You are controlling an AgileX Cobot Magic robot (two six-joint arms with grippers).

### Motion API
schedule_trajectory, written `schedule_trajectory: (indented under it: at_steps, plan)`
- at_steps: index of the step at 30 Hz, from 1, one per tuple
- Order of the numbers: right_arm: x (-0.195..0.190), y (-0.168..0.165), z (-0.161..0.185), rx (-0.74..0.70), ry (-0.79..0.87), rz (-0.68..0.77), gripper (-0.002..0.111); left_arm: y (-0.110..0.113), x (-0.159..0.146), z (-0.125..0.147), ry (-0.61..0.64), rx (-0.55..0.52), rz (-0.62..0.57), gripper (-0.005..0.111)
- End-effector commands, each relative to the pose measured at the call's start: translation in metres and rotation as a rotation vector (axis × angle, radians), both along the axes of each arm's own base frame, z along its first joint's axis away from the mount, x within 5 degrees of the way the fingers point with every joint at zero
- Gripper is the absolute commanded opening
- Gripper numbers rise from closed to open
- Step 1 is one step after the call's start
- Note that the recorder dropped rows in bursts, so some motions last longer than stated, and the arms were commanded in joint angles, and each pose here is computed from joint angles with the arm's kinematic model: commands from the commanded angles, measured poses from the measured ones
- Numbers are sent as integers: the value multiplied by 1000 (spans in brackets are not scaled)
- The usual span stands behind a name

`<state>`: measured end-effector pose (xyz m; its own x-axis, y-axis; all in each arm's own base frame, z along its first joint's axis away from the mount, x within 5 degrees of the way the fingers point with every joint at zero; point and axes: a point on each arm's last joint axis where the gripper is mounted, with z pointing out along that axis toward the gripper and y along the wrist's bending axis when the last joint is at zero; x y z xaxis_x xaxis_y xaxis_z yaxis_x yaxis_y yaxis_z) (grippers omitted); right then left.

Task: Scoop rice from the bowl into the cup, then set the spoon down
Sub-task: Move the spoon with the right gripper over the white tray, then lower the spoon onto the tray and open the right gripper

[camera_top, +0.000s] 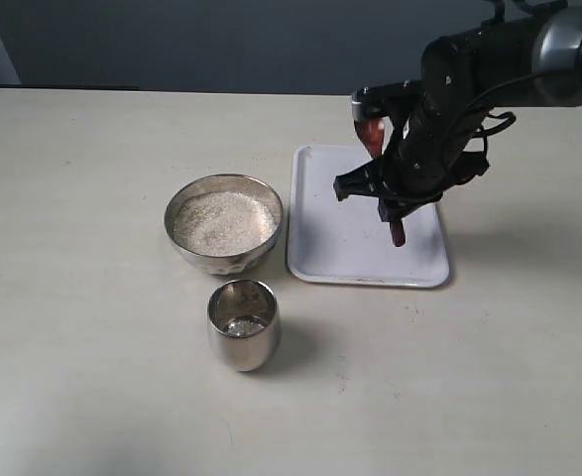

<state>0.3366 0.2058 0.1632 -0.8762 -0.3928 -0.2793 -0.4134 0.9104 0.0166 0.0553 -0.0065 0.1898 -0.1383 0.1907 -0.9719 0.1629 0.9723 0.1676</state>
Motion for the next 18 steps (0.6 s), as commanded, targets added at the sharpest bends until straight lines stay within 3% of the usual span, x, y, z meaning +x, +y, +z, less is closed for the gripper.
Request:
schedule_trajectory:
  at_steps: [1, 18]
  plan:
    - [5, 2, -14, 14, 8, -10, -1, 0, 0, 2, -17, -4, -4, 1]
    - [7, 4, -26, 3, 39, -15, -1, 0, 0, 2, -17, -4, -4, 1]
